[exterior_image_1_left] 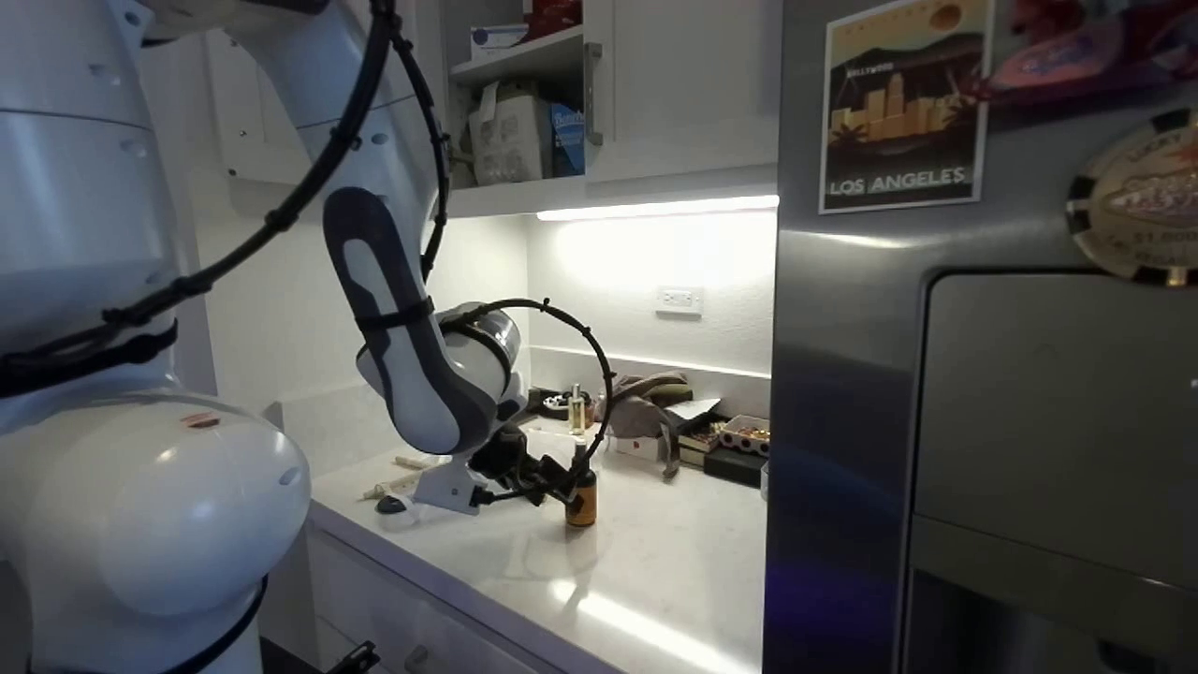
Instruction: Take the bottle on the counter, put it in the kitchen cabinet and close it, then take the blind on the counter and hang it to the wall
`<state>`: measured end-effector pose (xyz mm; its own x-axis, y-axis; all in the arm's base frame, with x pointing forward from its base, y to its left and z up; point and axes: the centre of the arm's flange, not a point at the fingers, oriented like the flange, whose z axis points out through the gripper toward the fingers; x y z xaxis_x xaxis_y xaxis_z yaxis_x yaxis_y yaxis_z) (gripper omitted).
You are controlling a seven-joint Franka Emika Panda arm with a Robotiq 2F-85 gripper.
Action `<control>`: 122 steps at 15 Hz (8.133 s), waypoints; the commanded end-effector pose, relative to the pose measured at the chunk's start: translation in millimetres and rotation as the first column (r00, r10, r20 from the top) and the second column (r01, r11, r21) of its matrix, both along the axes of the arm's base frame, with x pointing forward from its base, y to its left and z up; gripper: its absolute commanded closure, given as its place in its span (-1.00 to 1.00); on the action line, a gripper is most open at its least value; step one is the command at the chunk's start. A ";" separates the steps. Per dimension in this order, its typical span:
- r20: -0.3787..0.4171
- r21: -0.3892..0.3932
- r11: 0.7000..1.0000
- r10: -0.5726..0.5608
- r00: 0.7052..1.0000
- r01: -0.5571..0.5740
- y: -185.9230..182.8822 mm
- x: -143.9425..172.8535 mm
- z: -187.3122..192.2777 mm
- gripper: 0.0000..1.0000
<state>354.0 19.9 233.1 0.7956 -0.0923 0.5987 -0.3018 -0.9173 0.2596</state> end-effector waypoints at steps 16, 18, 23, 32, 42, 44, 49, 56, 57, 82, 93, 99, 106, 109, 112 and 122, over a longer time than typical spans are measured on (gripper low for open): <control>0.113 0.040 0.999 0.019 0.993 -0.024 -39.8 1.1 -24.4 -1.00; 0.114 0.050 0.998 0.030 0.993 -0.036 -30.2 5.7 -22.4 -1.00; 0.126 0.058 0.996 0.063 0.990 -0.070 -19.2 14.7 -19.1 -1.00; 0.167 -0.004 0.998 0.070 0.983 -0.070 -14.3 32.6 -26.7 -0.73; 0.186 -0.014 0.996 0.084 0.979 -0.083 -1.4 31.6 -27.2 0.46; 0.185 -0.007 0.997 0.081 0.979 -0.081 -0.9 32.3 -25.1 0.46; 0.191 0.029 0.997 0.062 0.980 -0.069 4.5 23.6 14.0 0.46; 0.196 0.085 0.994 0.054 0.979 -0.072 21.2 18.8 93.9 0.46; 0.193 0.084 0.994 0.057 0.980 -0.074 24.4 18.5 102.8 0.46; 0.371 0.134 0.983 0.070 0.926 -0.128 103.3 -17.2 359.7 0.46; 0.469 0.192 0.975 0.005 0.883 -0.108 80.3 -5.1 403.2 -0.04; 0.458 0.205 0.973 0.000 0.889 -0.106 79.9 3.6 403.0 -0.04; 0.486 0.183 0.980 -0.020 0.874 -0.079 92.8 24.6 433.9 0.46; 0.503 0.159 0.985 -0.020 0.864 -0.069 96.0 38.5 443.6 0.46; 0.510 0.150 0.986 -0.019 0.860 -0.067 100.1 52.9 452.6 0.46; 0.540 0.121 0.989 0.007 0.842 -0.086 122.1 89.4 488.6 0.46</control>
